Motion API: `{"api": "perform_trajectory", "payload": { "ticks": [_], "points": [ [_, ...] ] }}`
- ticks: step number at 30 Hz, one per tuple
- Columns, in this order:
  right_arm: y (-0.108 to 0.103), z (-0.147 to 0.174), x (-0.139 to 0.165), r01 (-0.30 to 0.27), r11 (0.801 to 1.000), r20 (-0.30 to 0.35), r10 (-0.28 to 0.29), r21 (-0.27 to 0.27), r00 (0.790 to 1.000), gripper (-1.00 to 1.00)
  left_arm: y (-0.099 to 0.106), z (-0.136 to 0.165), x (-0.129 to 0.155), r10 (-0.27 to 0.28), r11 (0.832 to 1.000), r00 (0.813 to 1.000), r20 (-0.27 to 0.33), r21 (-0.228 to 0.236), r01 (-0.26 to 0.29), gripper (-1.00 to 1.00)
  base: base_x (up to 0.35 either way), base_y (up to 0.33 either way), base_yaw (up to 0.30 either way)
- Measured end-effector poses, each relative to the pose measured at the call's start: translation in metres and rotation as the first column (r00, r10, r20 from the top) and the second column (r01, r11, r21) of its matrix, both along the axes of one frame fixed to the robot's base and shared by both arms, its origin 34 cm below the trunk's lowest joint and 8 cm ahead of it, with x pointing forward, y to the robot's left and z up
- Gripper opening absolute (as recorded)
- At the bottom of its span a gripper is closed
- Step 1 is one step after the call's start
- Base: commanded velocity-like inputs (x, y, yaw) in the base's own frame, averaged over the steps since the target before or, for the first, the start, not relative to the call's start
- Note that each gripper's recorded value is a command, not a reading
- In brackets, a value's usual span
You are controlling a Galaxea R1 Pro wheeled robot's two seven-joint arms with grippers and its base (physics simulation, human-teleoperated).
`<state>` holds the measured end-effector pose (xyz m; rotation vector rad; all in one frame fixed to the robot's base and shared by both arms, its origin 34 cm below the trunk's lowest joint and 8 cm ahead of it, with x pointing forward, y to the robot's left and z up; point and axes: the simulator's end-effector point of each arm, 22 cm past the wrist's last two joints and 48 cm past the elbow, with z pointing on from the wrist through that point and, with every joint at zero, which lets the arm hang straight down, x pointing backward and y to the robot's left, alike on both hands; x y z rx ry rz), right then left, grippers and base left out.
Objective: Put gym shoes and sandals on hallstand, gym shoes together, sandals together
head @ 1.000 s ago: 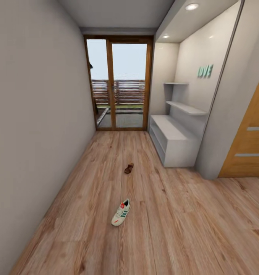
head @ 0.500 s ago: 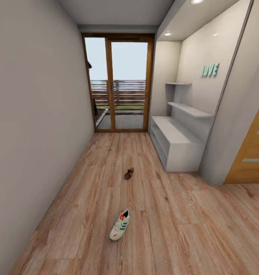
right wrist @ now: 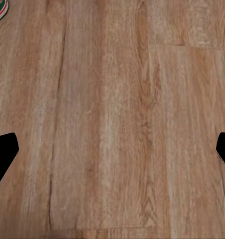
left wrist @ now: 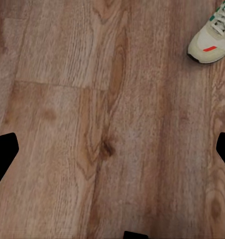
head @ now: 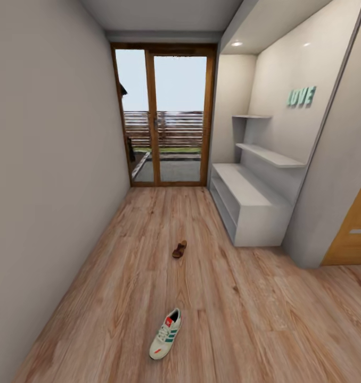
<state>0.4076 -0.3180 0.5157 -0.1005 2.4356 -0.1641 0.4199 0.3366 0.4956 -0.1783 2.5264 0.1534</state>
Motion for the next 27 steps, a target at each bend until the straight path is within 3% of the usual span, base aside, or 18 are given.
{"api": "perform_trajectory", "payload": {
  "ticks": [27],
  "points": [
    [-0.0004, 0.0000, 0.0000, 0.000, 1.000, 0.000, 0.000, -0.002, 1.000, 1.00, -0.0001, -0.0001, 0.0001, -0.001, 1.000, 1.000, 0.000, 0.000, 0.001, 1.00, 0.293, -0.144, 0.000]
  ]
}}
